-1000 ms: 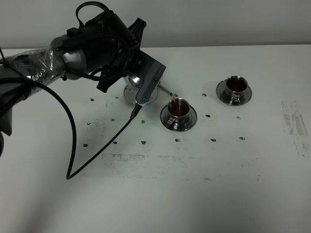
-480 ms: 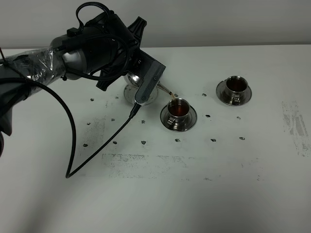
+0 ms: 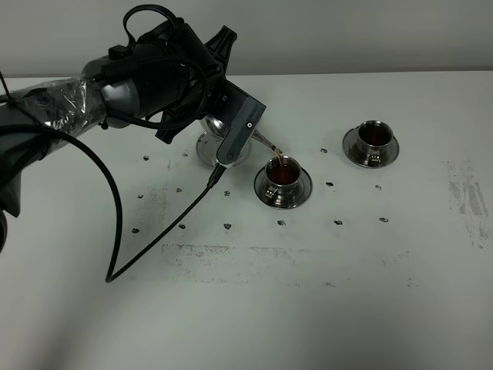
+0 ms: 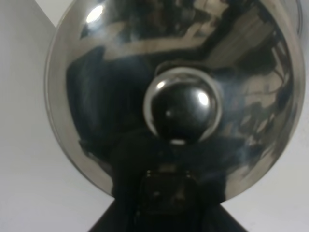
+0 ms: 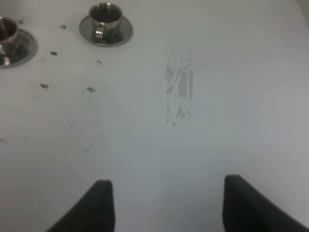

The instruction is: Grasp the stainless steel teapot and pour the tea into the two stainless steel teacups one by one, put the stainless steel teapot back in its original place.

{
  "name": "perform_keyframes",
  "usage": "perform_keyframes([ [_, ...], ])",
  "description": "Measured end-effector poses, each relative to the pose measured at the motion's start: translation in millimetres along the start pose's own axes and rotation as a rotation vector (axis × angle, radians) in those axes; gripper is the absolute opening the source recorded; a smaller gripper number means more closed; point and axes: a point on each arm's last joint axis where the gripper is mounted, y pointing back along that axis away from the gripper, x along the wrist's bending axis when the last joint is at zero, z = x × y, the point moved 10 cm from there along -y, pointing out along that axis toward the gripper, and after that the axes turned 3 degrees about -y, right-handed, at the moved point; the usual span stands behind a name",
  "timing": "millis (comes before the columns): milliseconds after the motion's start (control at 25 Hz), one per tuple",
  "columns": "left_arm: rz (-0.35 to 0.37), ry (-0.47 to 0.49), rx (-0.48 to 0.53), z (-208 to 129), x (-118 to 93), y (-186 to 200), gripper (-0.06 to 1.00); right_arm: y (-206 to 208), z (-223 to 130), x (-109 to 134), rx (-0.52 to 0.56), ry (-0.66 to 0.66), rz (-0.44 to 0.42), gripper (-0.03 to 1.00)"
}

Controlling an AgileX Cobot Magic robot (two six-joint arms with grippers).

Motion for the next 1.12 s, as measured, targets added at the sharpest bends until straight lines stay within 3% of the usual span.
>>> perform_keyframes([
  [1120, 0.009, -0.026, 0.01, 1.9, 2.6, 1.7, 0.19, 0.0, 0.0, 0.0, 0.0, 0.0, 0.0, 0.5],
])
